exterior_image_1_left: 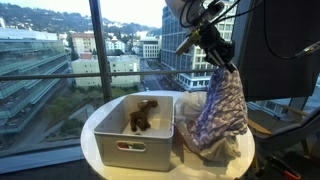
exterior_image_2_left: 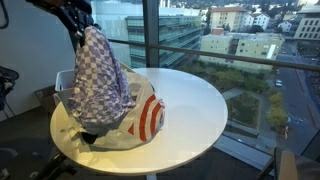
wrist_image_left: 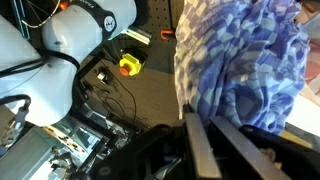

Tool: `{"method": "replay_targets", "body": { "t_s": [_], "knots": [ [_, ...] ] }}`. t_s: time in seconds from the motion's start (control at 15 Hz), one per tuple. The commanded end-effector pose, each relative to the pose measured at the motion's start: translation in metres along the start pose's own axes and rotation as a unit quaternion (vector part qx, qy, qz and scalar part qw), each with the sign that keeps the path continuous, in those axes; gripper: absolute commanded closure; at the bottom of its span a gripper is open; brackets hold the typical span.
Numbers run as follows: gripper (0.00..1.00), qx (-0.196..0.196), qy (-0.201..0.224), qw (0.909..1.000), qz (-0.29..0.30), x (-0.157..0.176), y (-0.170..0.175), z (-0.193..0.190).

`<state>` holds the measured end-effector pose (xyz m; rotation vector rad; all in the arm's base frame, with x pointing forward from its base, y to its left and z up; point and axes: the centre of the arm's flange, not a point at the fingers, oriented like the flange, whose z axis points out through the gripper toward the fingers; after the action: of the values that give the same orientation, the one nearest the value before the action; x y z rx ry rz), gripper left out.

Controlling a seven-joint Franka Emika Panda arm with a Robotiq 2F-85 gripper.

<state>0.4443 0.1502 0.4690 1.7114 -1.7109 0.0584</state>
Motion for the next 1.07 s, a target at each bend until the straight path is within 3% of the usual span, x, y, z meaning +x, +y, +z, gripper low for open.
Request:
{"method": "replay_targets", "body": {
  "t_s": [0.0, 0.33, 0.47, 0.73, 1.0],
  "knots": [
    [0.92, 0.000, -0.008, 0.9998, -0.016, -0.001, -0.016, 0.021],
    [0.93, 0.014, 0.031, 0.9991, -0.025, -0.001, -0.065, 0.015],
    [0.93, 0.042, 0.043, 0.9980, -0.022, -0.002, -0.082, 0.007],
    [0.93, 0.135, 0.047, 0.9896, -0.016, -0.012, -0.111, -0.015],
    [0.93, 0.231, 0.026, 0.9722, -0.032, -0.032, -0.122, -0.036]
  ]
}}
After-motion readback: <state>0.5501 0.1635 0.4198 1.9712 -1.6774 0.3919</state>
